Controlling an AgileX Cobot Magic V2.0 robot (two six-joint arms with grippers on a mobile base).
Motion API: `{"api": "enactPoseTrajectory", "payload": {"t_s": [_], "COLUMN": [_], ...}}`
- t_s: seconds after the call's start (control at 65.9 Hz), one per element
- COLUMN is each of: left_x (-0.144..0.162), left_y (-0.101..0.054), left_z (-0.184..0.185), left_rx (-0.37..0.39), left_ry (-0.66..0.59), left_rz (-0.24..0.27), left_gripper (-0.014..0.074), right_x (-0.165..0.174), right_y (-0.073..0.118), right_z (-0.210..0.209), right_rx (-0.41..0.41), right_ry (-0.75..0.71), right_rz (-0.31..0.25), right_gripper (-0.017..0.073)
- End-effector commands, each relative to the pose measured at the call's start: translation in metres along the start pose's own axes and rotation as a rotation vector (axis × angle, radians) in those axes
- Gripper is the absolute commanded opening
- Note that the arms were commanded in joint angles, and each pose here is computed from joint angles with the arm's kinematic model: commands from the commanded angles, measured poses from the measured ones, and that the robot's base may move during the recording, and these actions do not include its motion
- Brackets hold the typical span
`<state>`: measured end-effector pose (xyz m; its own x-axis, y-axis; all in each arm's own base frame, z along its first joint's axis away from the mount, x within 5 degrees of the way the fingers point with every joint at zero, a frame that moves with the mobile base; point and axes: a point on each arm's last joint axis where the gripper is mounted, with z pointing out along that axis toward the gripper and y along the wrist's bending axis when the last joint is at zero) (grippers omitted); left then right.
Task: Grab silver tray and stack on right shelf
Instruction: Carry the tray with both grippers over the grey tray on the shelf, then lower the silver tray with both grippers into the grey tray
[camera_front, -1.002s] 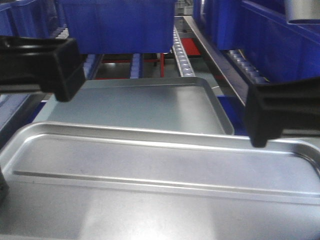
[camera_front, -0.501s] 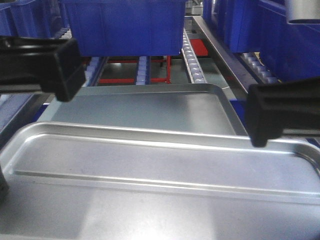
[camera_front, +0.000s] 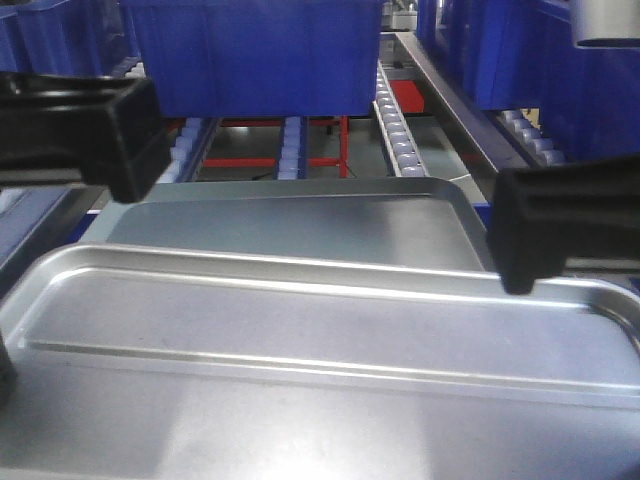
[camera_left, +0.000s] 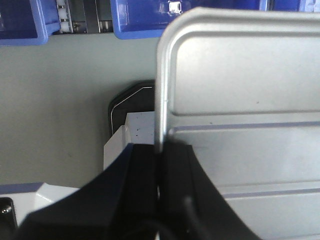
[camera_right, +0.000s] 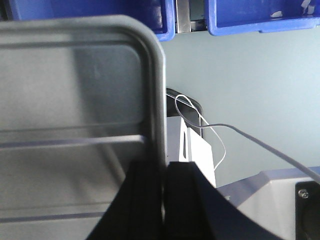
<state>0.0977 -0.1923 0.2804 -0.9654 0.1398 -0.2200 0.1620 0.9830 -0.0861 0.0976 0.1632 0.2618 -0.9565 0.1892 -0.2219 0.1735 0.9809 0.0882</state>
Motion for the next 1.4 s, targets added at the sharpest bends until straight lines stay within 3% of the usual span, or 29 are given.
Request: {"api": "enactPoseTrajectory", "payload": {"t_s": [0.0,0.759,0.865,0.972,1.048,1.093,1.26,1.381], "left_x": [0.005,0.005,0.001,-0.01,-0.023,-0.031,-0.059,-0.078], "left_y": [0.015,0.015,0.011,0.008,0.013,0.018,0.032,0.042], "left_z": [-0.012,-0.012,-0.012,-0.011,-0.009,-0.008,-0.007,-0.004], "left_rx": [-0.131,-0.123,-0.079,-0.006,0.022,0.024,0.074,0.092], "left_ry": [0.042,0.035,0.0,-0.055,-0.089,-0.106,-0.209,-0.281], "left_rz": [0.012,0.015,0.08,0.085,0.058,0.044,0.1,0.06], "left_gripper": [-0.0091,-0.0091,-0.009,-0.009,-0.009,-0.009,-0.009,-0.009], "right_x": [-0.005,-0.007,-0.014,-0.024,-0.032,-0.036,-0.066,-0.093], "right_y": [-0.014,-0.012,-0.005,0.008,0.015,0.017,0.017,0.02], "right_z": [-0.01,-0.01,-0.013,-0.02,-0.026,-0.029,-0.03,-0.024], "right_rx": [0.118,0.096,0.033,-0.081,-0.144,-0.171,-0.223,-0.244], "right_ry": [-0.035,-0.058,-0.124,-0.224,-0.302,-0.326,-0.384,-0.433], "right_rz": [-0.001,-0.019,-0.102,-0.165,-0.199,-0.192,-0.124,-0.121], "right_gripper": [0.0072,0.0072,0.0072,0.0072,0.0072,0.0072,0.0072,0.0072]}}
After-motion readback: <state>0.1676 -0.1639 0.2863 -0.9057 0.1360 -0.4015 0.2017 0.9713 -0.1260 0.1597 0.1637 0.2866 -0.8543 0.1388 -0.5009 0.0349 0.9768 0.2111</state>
